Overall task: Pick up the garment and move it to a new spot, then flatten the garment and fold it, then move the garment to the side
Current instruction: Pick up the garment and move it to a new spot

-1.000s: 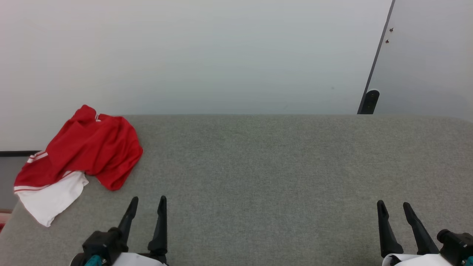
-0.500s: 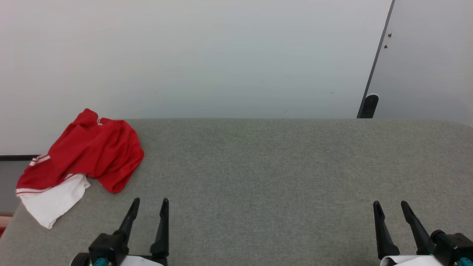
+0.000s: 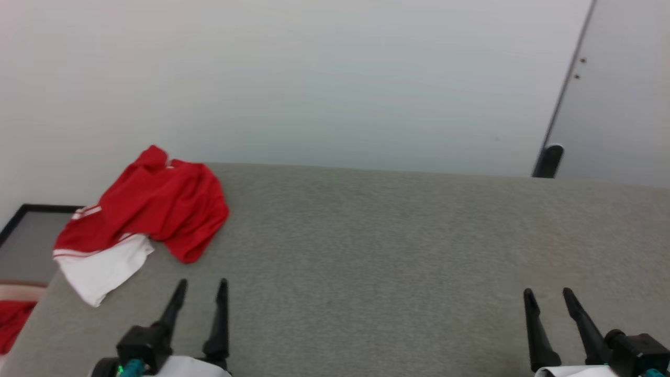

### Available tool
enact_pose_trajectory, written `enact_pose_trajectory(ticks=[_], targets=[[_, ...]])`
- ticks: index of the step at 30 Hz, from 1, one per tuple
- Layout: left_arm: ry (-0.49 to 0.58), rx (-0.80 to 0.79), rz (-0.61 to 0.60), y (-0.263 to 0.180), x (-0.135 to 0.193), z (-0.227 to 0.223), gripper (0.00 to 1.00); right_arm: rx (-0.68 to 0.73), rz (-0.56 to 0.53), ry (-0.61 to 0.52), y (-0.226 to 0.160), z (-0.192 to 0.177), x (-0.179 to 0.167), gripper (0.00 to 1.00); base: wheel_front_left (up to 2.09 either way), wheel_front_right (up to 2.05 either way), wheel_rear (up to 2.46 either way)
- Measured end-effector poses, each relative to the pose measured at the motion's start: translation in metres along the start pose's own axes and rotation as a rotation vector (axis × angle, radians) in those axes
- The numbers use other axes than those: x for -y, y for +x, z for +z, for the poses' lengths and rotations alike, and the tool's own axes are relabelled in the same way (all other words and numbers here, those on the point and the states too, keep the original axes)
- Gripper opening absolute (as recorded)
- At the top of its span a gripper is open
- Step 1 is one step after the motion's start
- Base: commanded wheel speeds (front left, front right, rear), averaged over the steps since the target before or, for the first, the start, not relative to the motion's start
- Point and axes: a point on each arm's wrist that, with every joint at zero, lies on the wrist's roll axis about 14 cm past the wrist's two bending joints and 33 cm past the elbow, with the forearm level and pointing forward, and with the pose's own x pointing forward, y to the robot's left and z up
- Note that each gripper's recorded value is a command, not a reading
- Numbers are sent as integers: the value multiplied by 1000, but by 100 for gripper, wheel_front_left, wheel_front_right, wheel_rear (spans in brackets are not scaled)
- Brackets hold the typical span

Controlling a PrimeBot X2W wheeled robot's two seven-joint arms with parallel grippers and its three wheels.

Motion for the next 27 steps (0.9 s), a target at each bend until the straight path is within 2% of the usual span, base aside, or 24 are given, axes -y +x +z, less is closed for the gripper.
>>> enact_pose_trajectory(ticks=[7,17,21,27], targets=[[47,15,198,-21,-57,9,100,-23,147,16,16,-8,-47,100,0,0,0],[37,23,353,-57,-100,13,100,-48,328,36,34,-18,-108,100,0,0,0],[24,44,357,-41,-116,33,100,-60,358,34,37,-22,-118,100,0,0,0],[1,-5,314,12,-139,76,100,-79,366,15,46,-25,-116,100,0,0,0]])
